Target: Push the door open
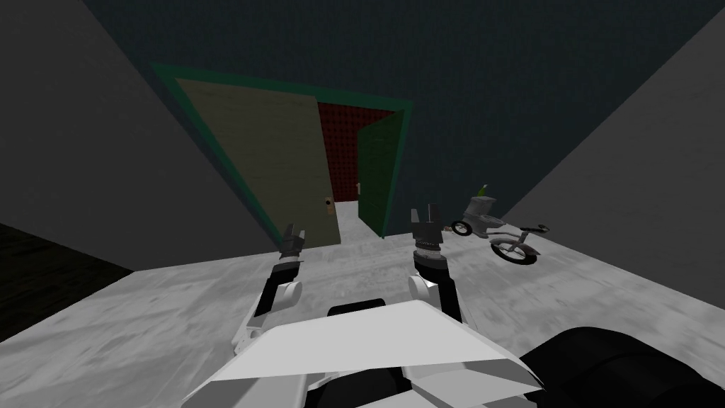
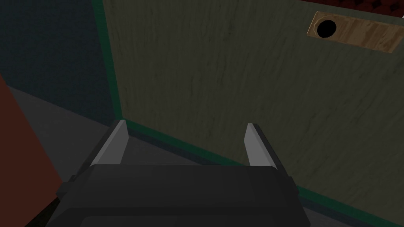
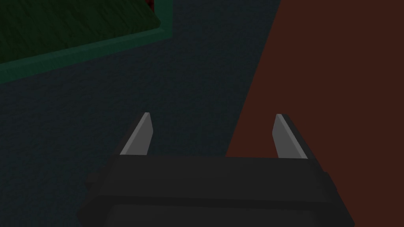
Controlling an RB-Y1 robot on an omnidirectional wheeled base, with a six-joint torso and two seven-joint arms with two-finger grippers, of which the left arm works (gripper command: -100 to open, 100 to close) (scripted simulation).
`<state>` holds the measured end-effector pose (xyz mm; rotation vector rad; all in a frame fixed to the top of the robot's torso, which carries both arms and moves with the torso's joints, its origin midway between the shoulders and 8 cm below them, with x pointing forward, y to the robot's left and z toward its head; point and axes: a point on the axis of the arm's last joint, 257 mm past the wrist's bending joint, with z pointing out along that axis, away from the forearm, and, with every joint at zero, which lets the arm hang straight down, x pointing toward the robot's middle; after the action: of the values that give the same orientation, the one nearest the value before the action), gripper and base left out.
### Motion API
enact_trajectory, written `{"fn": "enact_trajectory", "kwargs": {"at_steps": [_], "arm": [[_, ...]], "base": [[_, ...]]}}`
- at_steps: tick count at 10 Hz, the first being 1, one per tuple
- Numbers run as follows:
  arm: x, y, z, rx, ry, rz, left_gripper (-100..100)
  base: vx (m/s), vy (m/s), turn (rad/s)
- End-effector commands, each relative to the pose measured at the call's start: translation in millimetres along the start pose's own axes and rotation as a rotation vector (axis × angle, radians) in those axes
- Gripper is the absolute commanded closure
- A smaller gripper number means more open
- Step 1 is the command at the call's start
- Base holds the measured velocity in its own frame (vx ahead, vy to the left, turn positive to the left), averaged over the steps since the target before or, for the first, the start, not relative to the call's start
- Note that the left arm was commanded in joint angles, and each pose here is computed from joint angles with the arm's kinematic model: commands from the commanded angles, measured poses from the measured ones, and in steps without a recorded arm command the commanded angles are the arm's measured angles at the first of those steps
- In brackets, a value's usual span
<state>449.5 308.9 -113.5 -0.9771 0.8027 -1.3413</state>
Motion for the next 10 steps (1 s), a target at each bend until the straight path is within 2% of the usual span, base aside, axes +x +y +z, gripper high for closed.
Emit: {"fn": "enact_trajectory", "kwargs": {"at_steps": [1, 2, 3, 5, 6, 9, 10], "arm": [[-2.3, 9.7, 0.2, -0.014, -0.001, 0.000, -100], [-4.0, 20.0, 2.7, -0.028, 0.000, 0.001, -100], [-4.0, 20.0, 2.7, -0.028, 0.000, 0.001, -100], [-6.8, 35.0, 9.3, -0.047, 0.002, 0.001, -100], [-8.0, 40.0, 7.7, -0.058, 0.000, 0.002, -100], [-14.1, 63.6, 17.9, -0.089, 0.000, 0.006, -100], [-15.9, 70.2, 15.3, -0.104, -0.003, 0.008, -100]], "base": [[0.061, 0.012, -0.029], [0.054, 0.016, -0.044], [0.042, 0.006, -0.031], [0.056, -0.006, -0.057], [0.055, 0.009, -0.027], [0.080, 0.019, -0.075], [0.076, 0.012, -0.013]]}}
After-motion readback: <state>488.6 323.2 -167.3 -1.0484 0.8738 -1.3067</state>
